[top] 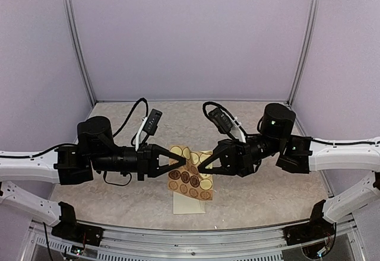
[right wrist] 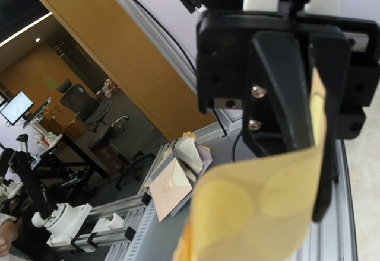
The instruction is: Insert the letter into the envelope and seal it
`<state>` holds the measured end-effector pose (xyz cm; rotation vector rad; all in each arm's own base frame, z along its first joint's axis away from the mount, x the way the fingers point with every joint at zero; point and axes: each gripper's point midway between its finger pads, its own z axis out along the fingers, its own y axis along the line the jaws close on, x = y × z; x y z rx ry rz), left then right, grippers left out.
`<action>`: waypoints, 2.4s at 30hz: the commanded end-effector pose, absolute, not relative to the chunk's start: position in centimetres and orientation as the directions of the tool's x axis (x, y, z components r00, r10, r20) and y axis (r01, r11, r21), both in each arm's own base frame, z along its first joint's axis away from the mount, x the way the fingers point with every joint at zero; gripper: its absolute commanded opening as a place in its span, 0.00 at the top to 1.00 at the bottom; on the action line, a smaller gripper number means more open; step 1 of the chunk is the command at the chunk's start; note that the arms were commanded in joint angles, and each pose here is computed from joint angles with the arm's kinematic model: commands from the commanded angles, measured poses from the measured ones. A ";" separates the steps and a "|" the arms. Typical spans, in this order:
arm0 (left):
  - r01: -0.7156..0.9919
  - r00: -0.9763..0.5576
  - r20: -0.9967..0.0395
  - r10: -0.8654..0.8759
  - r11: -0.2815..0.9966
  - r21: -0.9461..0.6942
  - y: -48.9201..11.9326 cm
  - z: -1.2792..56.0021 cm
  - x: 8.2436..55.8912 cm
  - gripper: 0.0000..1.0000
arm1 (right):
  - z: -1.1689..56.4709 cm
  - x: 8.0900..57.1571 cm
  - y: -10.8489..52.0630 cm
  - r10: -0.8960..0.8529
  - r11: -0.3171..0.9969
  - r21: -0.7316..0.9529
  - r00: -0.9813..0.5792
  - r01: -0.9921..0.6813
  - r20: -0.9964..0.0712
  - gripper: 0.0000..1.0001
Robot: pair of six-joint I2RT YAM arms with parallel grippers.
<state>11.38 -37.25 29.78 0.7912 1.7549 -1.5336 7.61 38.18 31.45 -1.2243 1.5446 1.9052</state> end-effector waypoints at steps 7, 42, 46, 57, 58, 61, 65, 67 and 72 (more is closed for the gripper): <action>0.773 -0.543 -0.838 -0.057 0.355 -0.525 -35.5 29.9 14.9 0.66 | 32.5 10.0 38.9 -0.115 -0.166 0.564 -0.552 -0.809 -0.826 1.00; 0.845 -0.418 -0.907 -0.048 0.346 -0.407 -38.0 32.4 13.2 0.18 | 34.2 10.8 39.6 -0.023 -0.179 0.552 -0.558 -0.814 -0.830 1.00; 0.862 -0.397 -0.916 -0.055 0.321 -0.393 -38.4 33.1 12.6 0.18 | 33.9 10.8 39.7 -0.033 -0.178 0.560 -0.564 -0.809 -0.825 1.00; 0.884 -0.385 -0.923 -0.018 0.282 -0.374 -39.5 32.8 11.6 0.41 | 34.1 10.7 39.7 -0.022 -0.188 0.563 -0.569 -0.805 -0.822 1.00; 0.884 -0.385 -0.923 -0.017 0.282 -0.373 -39.5 32.8 11.6 0.44 | 34.1 10.7 39.7 -0.022 -0.189 0.563 -0.569 -0.805 -0.822 1.00; 0.884 -0.384 -0.923 -0.019 0.281 -0.373 -39.6 32.9 11.6 0.49 | 34.1 10.7 39.7 -0.024 -0.195 0.565 -0.572 -0.802 -0.820 1.00; 0.886 -0.380 -0.925 -0.020 0.280 -0.370 -39.7 33.0 11.6 0.59 | 34.0 10.6 39.8 -0.028 -0.205 0.569 -0.576 -0.797 -0.817 1.00; 0.887 -0.378 -0.926 -0.020 0.279 -0.368 -39.7 33.0 11.6 0.63 | 34.1 10.4 39.8 -0.029 -0.213 0.569 -0.577 -0.795 -0.817 1.00; 0.890 -0.372 -0.928 -0.025 0.274 -0.364 -39.8 33.2 11.6 0.71 | 34.0 10.3 39.8 -0.035 -0.224 0.572 -0.580 -0.789 -0.814 1.00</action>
